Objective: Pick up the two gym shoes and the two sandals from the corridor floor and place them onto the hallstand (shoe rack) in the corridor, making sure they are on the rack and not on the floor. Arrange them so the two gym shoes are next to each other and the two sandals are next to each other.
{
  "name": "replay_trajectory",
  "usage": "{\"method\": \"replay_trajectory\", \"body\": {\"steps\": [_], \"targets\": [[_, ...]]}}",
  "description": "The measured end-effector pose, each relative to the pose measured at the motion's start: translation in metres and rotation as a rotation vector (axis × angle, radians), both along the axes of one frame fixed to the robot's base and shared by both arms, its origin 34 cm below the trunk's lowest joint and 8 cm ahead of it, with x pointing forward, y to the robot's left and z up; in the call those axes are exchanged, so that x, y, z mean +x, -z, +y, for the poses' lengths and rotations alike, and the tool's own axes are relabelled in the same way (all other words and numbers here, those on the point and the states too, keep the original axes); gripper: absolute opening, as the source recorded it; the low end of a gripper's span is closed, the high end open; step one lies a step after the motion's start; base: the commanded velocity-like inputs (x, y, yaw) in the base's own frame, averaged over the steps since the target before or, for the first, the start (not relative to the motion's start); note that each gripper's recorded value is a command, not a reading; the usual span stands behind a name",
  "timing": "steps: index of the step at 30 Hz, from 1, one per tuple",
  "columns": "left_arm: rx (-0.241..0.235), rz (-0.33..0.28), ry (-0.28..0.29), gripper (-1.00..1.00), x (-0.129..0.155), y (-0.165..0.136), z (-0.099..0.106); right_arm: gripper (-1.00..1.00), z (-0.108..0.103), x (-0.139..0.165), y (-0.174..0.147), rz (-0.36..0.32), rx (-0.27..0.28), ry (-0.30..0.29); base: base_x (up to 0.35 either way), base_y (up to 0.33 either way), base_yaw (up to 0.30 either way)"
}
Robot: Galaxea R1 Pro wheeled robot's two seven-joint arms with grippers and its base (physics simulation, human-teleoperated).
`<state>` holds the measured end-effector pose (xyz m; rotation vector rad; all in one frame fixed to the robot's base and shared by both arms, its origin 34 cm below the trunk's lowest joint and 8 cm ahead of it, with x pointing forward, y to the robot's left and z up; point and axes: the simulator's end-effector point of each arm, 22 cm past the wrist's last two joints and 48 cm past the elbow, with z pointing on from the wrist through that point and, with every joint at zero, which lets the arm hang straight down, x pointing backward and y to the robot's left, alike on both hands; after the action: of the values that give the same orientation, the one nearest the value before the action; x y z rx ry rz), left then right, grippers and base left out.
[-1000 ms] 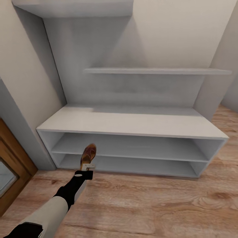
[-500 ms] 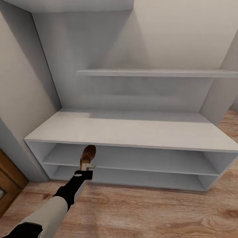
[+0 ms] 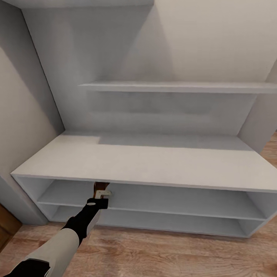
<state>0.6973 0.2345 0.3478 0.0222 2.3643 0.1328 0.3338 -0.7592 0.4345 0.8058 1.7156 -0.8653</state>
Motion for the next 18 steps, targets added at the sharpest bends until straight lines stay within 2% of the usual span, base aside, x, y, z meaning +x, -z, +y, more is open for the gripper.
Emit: {"method": "replay_trajectory", "body": {"steps": [3, 9, 18], "targets": [[0.001, 0.002, 0.001, -1.00, -0.0001, 0.0002, -0.0001, -1.00, 0.0000, 0.0000, 0.0000, 0.000, 0.000, 0.000, 0.039, -0.001, 0.000], [0.001, 0.006, 0.001, -1.00, -0.0003, 0.0001, -0.0009, -1.00, 0.0000, 0.0000, -0.0001, 0.000, 0.000, 0.000, 0.195, 0.000, 0.000], [0.002, 0.006, 0.002, -1.00, -0.0009, 0.0009, 0.0000, -1.00, 0.0000, 0.0000, 0.0000, 0.000, 0.000, 0.000, 0.014, 0.000, 0.000]]}}
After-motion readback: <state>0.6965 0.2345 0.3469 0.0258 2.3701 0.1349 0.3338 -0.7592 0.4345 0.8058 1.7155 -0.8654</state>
